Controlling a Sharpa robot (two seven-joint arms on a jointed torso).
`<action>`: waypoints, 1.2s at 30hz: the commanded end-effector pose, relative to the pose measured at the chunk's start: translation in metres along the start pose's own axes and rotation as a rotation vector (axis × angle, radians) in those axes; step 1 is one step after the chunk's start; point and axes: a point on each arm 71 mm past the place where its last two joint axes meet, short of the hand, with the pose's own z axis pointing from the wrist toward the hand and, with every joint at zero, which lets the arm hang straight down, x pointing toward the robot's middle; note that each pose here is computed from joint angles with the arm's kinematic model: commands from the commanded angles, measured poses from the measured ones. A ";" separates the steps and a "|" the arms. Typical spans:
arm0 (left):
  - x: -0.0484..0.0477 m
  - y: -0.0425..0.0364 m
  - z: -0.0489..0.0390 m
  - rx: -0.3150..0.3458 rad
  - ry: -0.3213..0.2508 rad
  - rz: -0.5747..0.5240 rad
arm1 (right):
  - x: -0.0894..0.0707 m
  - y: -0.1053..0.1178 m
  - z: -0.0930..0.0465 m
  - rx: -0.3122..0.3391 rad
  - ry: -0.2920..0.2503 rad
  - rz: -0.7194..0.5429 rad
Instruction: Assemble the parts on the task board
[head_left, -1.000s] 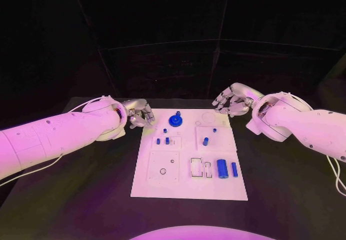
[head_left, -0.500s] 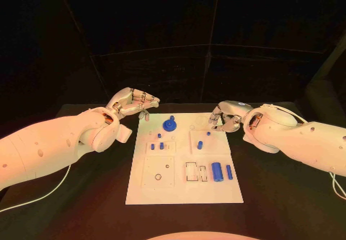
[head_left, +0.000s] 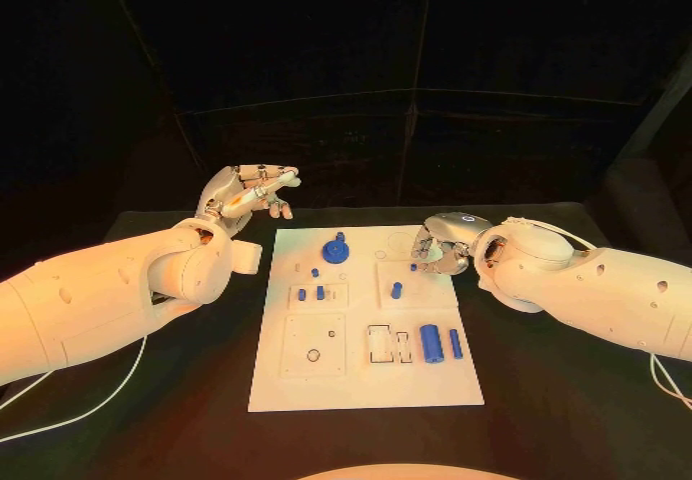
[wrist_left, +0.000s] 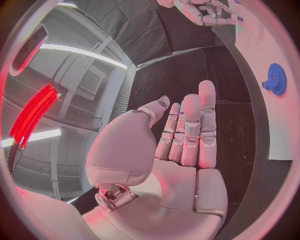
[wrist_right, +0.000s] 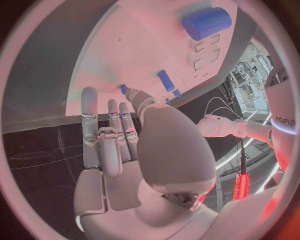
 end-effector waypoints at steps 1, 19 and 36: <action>-0.0011 -0.0009 0.0003 0.019 -0.034 -0.037 | 0.003 0.000 0.002 0.005 0.023 -0.026; -0.0001 0.0016 0.0000 0.004 -0.033 -0.040 | 0.020 0.005 0.010 0.003 0.077 -0.018; -0.0011 0.0045 0.0015 -0.024 -0.043 -0.034 | 0.027 0.008 0.011 0.027 0.089 -0.048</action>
